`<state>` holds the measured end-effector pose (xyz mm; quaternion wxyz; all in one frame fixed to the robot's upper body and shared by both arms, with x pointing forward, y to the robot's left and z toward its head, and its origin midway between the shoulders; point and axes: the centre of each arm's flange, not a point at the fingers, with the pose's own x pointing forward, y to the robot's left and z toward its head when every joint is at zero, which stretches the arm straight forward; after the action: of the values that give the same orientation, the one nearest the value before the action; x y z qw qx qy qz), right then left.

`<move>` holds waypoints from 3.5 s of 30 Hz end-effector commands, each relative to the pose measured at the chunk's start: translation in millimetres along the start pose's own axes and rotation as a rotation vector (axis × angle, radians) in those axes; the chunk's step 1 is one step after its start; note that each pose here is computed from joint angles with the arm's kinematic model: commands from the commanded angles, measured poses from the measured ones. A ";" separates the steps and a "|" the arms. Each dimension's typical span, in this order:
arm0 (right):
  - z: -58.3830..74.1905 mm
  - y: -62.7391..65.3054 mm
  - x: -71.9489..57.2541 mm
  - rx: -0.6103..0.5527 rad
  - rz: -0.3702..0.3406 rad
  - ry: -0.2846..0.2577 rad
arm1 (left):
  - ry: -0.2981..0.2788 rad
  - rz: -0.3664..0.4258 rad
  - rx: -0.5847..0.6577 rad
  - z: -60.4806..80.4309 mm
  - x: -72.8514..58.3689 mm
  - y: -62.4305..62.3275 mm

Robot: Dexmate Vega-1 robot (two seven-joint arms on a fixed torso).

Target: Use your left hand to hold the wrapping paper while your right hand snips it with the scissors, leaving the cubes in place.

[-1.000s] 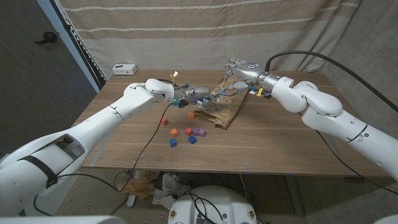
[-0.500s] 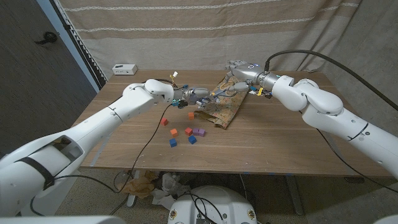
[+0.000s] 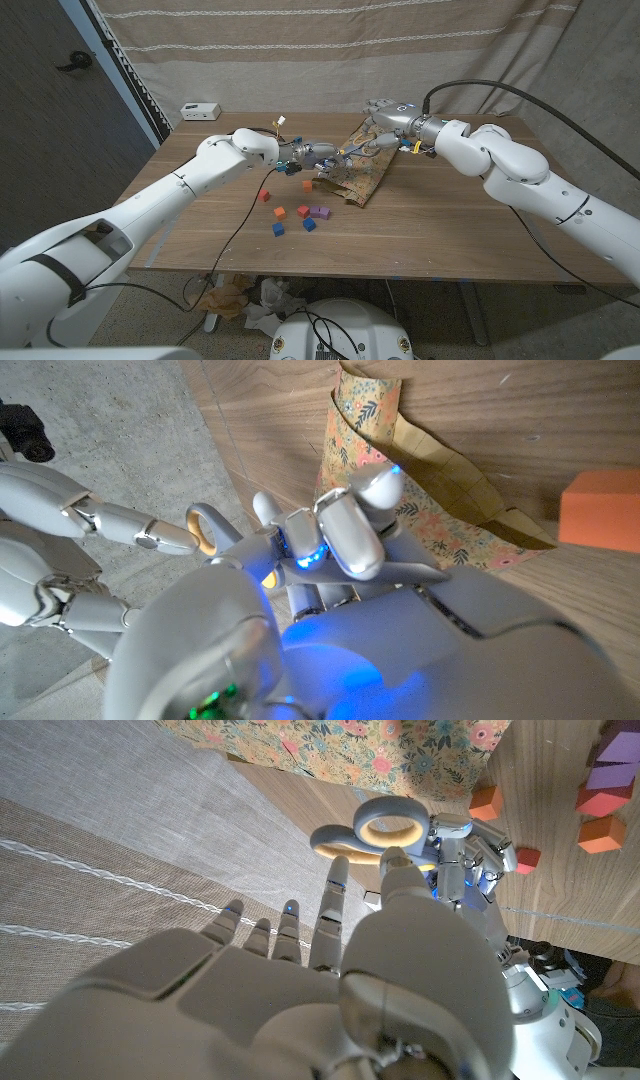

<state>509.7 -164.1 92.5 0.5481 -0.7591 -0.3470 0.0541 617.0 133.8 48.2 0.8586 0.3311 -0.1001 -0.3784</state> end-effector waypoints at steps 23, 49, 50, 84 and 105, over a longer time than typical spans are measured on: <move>15.7 0.7 9.8 -0.159 0.041 -0.026 | -0.008 -0.010 -0.020 -1.3 1.2 0.9; 24.7 1.8 9.5 -0.235 0.082 -0.059 | -0.010 -0.009 -0.004 1.5 -1.0 -1.1; 25.1 1.3 9.7 -0.243 0.084 -0.061 | -0.009 -0.009 0.000 1.9 -0.9 -1.1; 21.3 0.1 10.0 -0.421 0.160 -0.042 | 0.001 -0.002 -0.010 1.2 -9.2 -10.2; 14.7 -0.9 4.6 -0.360 0.154 -0.039 | -0.006 0.009 -0.013 0.7 -9.3 -12.7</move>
<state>506.5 -146.4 86.8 0.3775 -0.8747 -0.3001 0.0483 603.5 133.8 42.2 0.8612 0.3256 -0.1006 -0.3770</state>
